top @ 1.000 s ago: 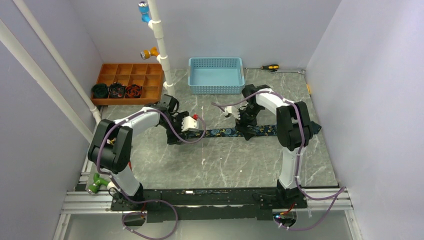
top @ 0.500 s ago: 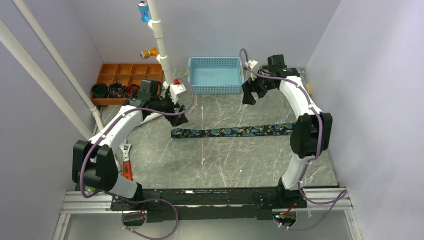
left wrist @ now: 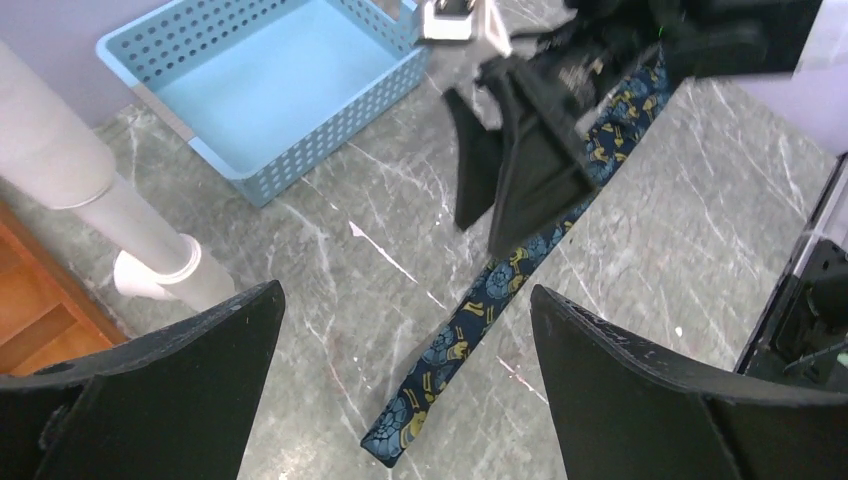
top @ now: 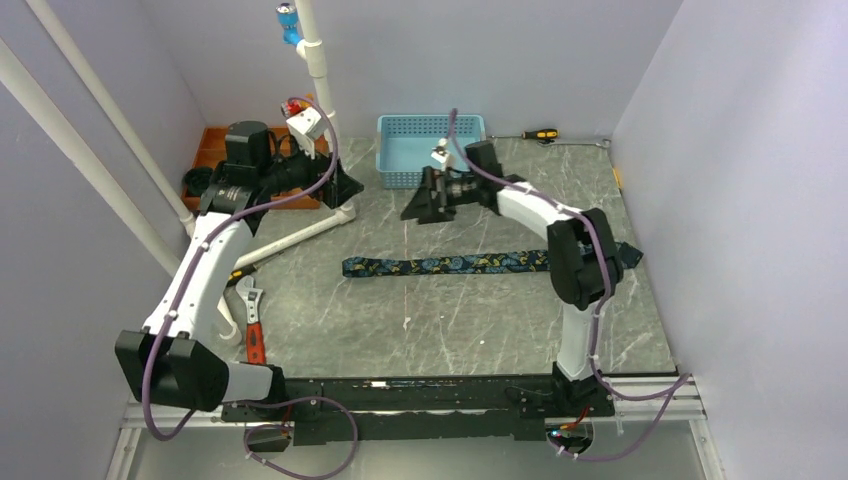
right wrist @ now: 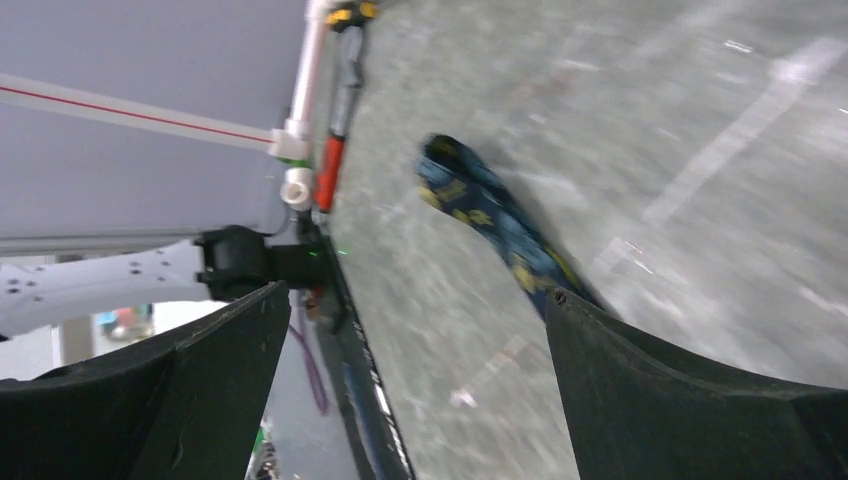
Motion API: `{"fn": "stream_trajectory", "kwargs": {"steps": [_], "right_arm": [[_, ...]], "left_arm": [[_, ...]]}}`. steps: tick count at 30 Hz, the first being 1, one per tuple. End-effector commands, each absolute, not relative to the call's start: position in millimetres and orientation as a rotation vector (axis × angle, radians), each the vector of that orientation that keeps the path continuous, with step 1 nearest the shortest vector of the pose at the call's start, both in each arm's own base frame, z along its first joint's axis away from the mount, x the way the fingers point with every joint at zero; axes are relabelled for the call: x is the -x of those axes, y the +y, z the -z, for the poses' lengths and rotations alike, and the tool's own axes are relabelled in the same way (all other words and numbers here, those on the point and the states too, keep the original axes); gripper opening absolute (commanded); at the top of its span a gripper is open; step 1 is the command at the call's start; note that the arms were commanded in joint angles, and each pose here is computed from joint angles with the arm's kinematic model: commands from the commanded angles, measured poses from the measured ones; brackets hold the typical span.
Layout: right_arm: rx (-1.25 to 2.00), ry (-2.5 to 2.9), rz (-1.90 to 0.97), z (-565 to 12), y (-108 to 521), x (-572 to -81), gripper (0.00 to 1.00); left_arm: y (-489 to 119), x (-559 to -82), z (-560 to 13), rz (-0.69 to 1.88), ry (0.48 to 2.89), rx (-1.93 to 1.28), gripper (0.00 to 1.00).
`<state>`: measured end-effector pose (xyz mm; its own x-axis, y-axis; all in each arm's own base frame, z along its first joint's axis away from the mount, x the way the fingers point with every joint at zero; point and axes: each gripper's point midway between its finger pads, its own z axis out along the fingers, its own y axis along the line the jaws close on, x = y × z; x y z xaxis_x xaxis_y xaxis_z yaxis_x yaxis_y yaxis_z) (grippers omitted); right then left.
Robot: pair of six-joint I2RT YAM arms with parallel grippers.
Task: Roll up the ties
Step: Roll the tie at the center of the board.
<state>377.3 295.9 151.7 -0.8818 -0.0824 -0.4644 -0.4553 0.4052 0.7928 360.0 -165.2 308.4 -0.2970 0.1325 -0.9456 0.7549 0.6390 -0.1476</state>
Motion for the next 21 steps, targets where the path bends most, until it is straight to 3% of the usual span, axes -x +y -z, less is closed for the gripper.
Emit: {"fn": "stream_trajectory", "kwargs": {"steps": [1,12,21], "right_arm": [[0.419,2.141,-1.748,-205,378,-367,1.00],[0.347,2.192,-1.974,-169,489,-322,1.00],[0.290,2.235,-2.020,-143,510,-301,1.00]], "left_arm": [[-153,-361,-345,0.689,1.768,-0.551,0.99],[-141,-352,-353,0.638,1.773,-0.501,0.99],[-139,-340,-350,0.635,1.763,-0.503,0.99]]}}
